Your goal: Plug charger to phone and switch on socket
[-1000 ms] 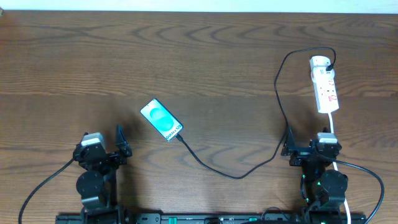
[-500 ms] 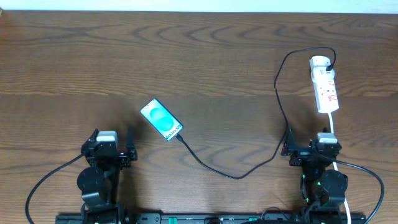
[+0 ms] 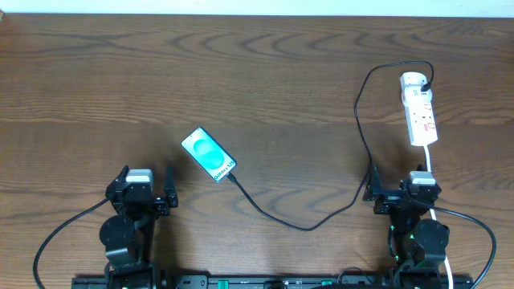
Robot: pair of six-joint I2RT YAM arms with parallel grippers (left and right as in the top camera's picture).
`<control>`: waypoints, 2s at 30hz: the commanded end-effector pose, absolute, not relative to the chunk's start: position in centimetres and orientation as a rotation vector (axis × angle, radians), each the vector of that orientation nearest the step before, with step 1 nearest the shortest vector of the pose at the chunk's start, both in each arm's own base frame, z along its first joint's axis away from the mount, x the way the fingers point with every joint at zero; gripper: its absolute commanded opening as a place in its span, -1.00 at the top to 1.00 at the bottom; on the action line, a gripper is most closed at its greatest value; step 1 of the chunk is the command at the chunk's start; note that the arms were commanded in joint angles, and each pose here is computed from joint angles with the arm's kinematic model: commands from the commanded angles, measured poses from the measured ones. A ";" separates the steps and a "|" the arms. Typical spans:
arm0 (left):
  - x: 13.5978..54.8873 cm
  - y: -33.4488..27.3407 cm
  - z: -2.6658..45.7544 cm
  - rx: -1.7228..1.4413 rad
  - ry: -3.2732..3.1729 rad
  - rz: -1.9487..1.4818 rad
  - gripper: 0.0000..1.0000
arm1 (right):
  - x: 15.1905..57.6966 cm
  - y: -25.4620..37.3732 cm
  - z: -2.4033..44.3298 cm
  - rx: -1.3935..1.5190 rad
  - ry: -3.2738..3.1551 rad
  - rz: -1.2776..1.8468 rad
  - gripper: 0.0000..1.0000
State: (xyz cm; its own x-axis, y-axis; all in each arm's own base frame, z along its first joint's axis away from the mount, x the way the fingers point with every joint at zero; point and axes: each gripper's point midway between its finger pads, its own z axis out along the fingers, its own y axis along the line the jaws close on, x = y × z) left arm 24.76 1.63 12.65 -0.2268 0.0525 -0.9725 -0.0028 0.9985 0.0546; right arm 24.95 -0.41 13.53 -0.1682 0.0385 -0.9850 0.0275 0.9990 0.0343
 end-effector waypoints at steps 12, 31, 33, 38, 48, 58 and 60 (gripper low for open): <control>24.3 -2.6 13.8 0.205 1.708 -0.063 -0.78 | 24.9 -0.1 13.6 0.029 1.736 0.014 -0.99; 24.3 -2.6 14.2 0.206 1.690 -0.060 -0.77 | 24.9 -0.1 13.6 0.029 1.736 0.014 -0.98; 24.3 -2.6 14.2 0.206 1.690 -0.060 -0.79 | 24.9 -0.1 13.6 0.029 1.736 0.014 -0.98; 24.3 -2.6 14.2 0.206 1.690 -0.060 -0.78 | 24.9 -0.1 13.6 0.029 1.736 0.014 -0.99; 24.3 -2.6 14.2 0.206 1.690 -0.060 -0.78 | 24.9 -0.1 13.6 0.029 1.736 0.013 -0.98; 24.3 -2.6 14.2 0.206 1.690 -0.060 -0.77 | 24.9 -0.1 13.6 0.029 1.737 0.014 -0.98; 24.3 -2.6 14.2 0.206 1.690 -0.060 -0.78 | 24.9 -0.1 13.6 0.029 1.737 0.014 -0.98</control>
